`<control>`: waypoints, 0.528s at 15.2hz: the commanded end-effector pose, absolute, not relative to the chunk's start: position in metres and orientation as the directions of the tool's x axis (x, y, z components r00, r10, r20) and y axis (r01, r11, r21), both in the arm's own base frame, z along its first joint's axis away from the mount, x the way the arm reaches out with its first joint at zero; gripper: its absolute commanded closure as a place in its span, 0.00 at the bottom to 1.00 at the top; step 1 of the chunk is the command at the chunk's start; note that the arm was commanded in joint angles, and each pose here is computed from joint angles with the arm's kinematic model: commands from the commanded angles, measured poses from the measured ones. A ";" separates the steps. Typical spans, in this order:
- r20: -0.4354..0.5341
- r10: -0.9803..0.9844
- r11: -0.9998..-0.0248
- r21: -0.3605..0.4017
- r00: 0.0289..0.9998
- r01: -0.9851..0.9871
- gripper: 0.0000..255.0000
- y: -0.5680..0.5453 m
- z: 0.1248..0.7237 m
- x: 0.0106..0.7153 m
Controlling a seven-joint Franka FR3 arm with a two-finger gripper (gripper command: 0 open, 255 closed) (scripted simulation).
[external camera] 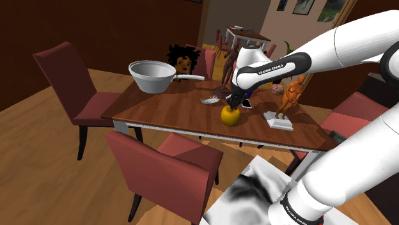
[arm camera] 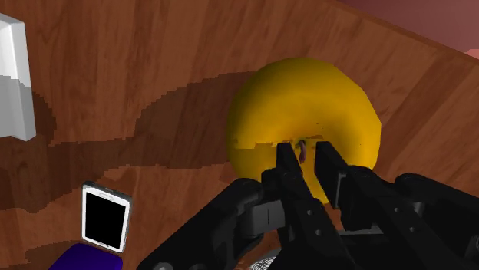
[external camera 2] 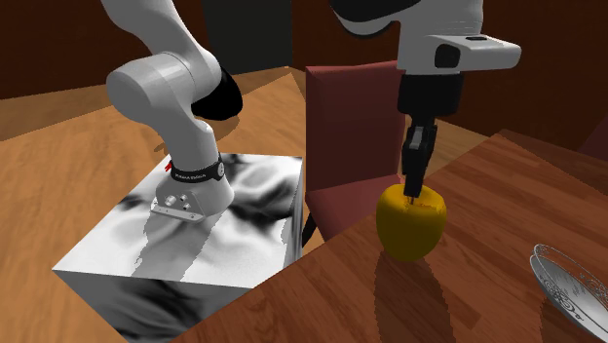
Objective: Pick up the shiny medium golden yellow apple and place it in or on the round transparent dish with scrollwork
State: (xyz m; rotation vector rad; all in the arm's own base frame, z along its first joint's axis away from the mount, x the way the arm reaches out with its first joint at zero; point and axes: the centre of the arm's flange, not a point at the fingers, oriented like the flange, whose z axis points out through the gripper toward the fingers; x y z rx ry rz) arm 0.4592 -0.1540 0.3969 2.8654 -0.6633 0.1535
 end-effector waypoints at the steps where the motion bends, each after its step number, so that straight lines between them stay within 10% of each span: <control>1: 0.144 -0.424 -0.880 0.167 0.894 -0.444 1.00 -0.154 0.397 0.459; 8: 0.144 -0.424 -0.880 0.167 0.894 -0.444 1.00 -0.154 0.402 0.459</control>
